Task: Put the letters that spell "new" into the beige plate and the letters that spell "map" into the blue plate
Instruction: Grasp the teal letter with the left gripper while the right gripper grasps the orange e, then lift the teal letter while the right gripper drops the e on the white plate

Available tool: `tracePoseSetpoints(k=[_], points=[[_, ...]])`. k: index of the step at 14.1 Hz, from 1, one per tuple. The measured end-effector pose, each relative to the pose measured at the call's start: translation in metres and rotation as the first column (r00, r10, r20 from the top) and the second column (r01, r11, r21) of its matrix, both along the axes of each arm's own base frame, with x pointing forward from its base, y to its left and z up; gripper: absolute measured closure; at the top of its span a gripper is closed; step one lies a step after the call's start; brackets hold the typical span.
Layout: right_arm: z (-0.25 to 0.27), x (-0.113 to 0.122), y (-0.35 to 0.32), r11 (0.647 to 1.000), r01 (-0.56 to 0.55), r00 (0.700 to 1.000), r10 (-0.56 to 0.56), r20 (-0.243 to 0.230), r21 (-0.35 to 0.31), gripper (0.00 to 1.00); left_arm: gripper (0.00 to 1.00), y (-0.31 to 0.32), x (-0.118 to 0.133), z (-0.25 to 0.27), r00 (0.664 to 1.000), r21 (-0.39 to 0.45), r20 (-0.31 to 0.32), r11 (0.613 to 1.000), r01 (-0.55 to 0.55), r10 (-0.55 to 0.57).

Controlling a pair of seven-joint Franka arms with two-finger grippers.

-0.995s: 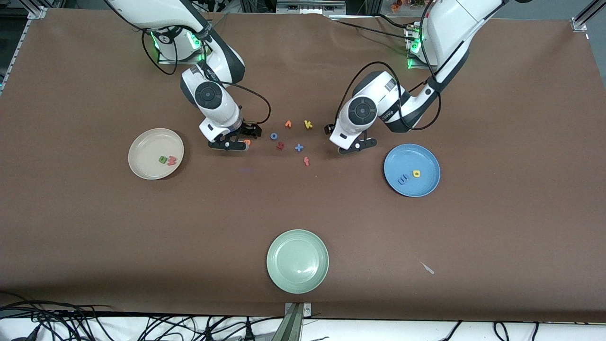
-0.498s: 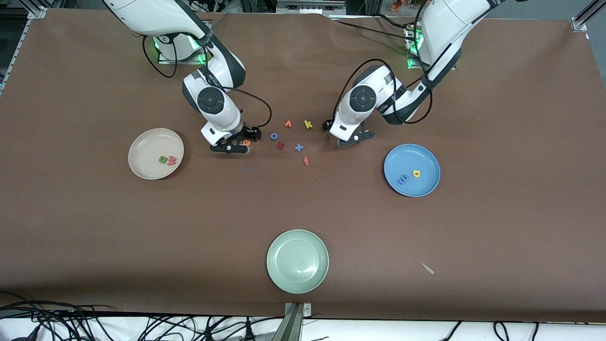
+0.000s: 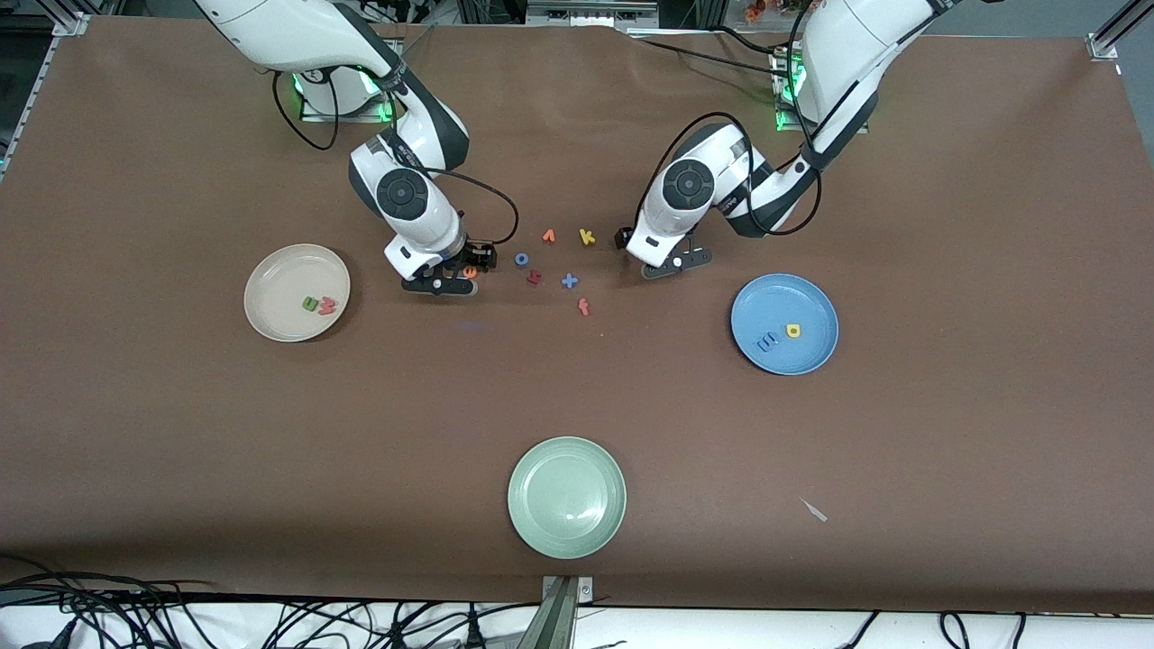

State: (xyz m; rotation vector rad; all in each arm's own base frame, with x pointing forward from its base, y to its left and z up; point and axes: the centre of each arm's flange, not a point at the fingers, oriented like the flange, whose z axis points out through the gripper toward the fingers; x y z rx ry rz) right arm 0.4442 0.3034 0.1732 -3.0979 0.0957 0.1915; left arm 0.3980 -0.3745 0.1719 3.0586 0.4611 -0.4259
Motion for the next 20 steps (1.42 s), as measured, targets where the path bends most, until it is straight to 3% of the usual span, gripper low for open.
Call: tracePoseSetpoints(k=[3,7,12,14,18,20], points=[[0.0003,0.0009,0.0005,1.000,0.000,1.000,0.000,0.004,0.003,0.35,0.04,0.0004,0.0004,0.0000,1.000,0.000,0.001,1.000,-0.001,0.001],[-0.0017,0.0022,0.0012,1.000,0.001,1.000,-0.001,0.010,0.010,0.38,0.18,0.0015,0.0014,-0.0001,1.000,0.001,0.001,1.000,-0.003,0.003],[-0.0013,0.0053,-0.0004,1.000,0.001,1.000,-0.001,0.015,0.009,0.42,0.21,0.0045,0.0043,0.0001,1.000,0.003,0.004,1.000,-0.008,0.008],[-0.0008,0.0059,-0.0004,1.000,-0.002,1.000,0.001,0.018,0.008,0.52,0.22,0.0060,0.0058,0.0004,1.000,0.010,0.020,1.000,0.012,-0.012],[-0.0007,0.0060,-0.0006,1.000,-0.004,1.000,0.004,0.019,0.007,0.58,0.26,0.0082,0.0077,0.0002,1.000,0.013,0.025,1.000,0.014,-0.014],[0.0021,0.0072,0.0009,1.000,-0.006,1.000,0.006,0.025,0.009,0.70,0.30,0.0076,0.0064,-0.0002,1.000,0.014,0.024,1.000,0.016,-0.016]])
